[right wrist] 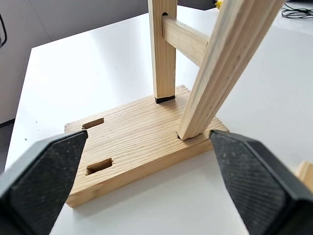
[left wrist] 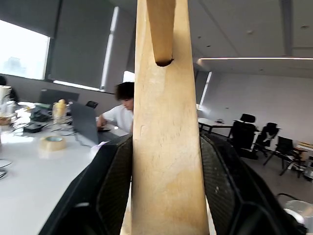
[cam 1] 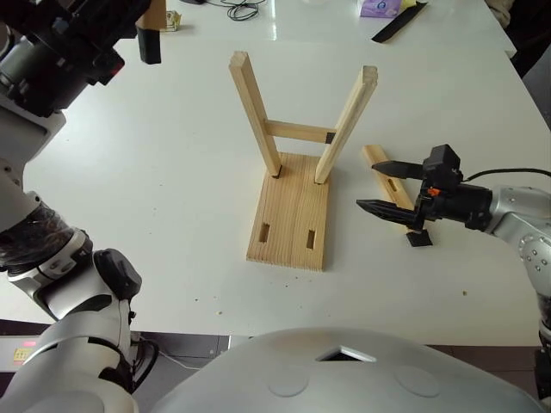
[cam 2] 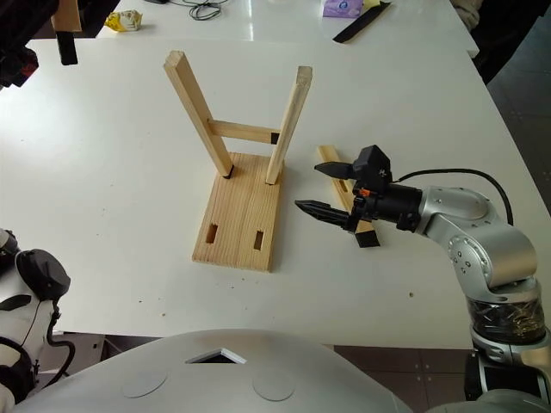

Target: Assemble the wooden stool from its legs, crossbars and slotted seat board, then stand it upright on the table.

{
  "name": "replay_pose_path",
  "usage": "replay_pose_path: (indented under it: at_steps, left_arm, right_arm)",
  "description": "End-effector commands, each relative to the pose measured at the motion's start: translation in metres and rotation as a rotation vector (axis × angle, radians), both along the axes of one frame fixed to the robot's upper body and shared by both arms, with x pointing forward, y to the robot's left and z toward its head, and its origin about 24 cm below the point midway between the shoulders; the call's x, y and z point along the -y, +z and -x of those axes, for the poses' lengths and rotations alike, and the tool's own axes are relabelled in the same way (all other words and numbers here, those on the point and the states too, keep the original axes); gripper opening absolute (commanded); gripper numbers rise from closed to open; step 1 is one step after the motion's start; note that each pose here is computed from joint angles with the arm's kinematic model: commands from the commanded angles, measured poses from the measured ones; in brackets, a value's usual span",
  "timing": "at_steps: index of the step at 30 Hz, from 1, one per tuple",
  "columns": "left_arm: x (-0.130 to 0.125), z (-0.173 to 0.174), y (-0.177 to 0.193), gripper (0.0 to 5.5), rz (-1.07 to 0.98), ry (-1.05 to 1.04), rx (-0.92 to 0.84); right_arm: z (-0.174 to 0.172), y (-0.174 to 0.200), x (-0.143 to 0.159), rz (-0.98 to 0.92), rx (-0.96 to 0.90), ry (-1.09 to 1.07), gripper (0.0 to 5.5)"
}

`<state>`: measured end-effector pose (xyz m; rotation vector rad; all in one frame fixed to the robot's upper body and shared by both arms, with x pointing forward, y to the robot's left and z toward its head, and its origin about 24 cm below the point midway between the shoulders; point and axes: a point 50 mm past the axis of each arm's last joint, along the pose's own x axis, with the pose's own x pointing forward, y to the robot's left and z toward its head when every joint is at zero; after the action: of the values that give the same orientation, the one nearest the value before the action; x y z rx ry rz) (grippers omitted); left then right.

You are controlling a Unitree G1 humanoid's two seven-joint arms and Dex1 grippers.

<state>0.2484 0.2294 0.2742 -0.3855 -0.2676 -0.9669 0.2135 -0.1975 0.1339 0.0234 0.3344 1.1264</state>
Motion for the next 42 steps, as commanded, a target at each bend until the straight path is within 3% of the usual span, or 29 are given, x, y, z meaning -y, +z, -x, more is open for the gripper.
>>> replay_pose_path:
  at_steps: [1,6,15,39,42]
  left_arm:
    - [0.028,0.015,0.007,2.05,-0.044,-0.253,0.039]
    - [0.053,0.026,-0.011,2.05,-0.148,-0.428,-0.02]
    - [0.068,0.036,-0.036,2.05,-0.174,-0.516,-0.07]
    - [0.081,0.044,-0.071,2.05,-0.178,-0.573,-0.141]
    - [0.084,0.045,-0.072,2.05,-0.173,-0.584,-0.143]
  right_arm:
    - [-0.013,0.042,0.006,-0.097,0.071,0.05,4.61]
    - [-0.019,0.08,-0.002,-0.156,0.104,0.151,4.61]
    - [-0.026,0.12,-0.013,-0.242,0.046,0.286,4.61]
    - [-0.03,0.147,-0.042,-0.348,-0.047,0.487,4.61]
    - [-0.029,0.144,-0.044,-0.337,-0.053,0.494,4.2]
